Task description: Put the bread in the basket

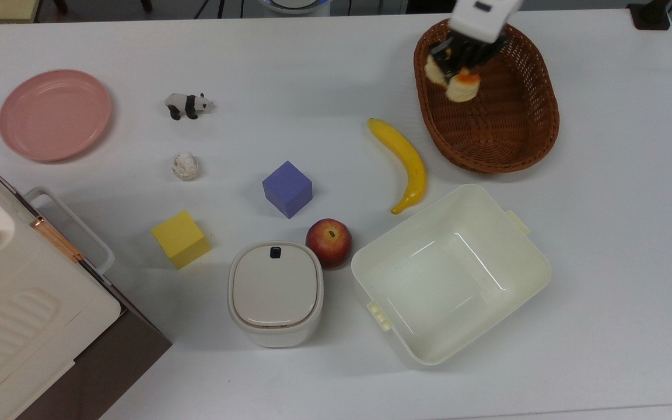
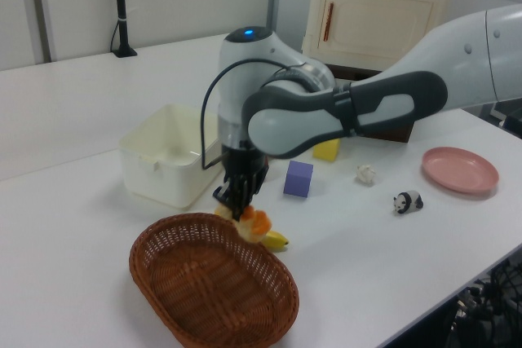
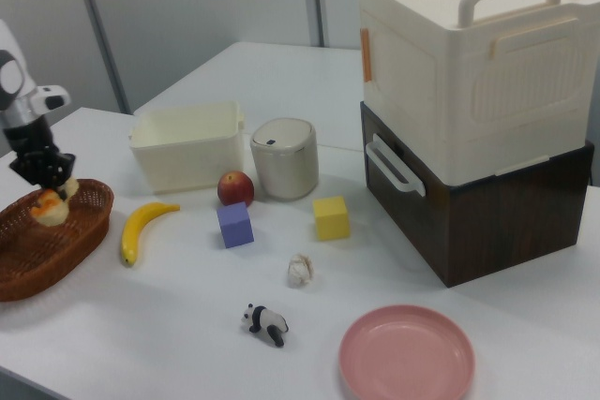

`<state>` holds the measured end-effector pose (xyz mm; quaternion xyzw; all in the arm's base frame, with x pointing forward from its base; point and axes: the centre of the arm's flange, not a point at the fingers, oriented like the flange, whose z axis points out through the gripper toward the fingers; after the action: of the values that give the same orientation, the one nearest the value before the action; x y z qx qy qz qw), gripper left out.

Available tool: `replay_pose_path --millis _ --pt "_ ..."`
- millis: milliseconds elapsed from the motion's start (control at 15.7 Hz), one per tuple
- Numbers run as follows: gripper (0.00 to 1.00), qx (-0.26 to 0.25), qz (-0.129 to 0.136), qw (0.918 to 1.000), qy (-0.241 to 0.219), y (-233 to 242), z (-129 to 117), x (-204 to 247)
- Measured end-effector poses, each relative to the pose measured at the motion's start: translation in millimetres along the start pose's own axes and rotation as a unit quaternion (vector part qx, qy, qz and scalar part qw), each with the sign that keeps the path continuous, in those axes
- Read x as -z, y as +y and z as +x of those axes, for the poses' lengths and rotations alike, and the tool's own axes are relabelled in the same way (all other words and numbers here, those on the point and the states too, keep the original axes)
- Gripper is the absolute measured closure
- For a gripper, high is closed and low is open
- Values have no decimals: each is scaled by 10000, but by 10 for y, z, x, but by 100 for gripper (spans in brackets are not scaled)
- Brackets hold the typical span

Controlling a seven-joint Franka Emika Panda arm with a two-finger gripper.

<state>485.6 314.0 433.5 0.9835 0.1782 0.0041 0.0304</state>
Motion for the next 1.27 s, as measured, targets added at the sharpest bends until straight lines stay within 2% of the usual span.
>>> replay_pose_path --millis 191,319,829,1275 --pt "89 244 -6 9996 -112 -412 -91 -113" --pt "82 326 -12 9992 -219 -558 -115 -233" --pt "0 235 -7 9994 -251 -462 -64 -276" --pt "0 194 -13 9995 -234 -411 -49 -260"
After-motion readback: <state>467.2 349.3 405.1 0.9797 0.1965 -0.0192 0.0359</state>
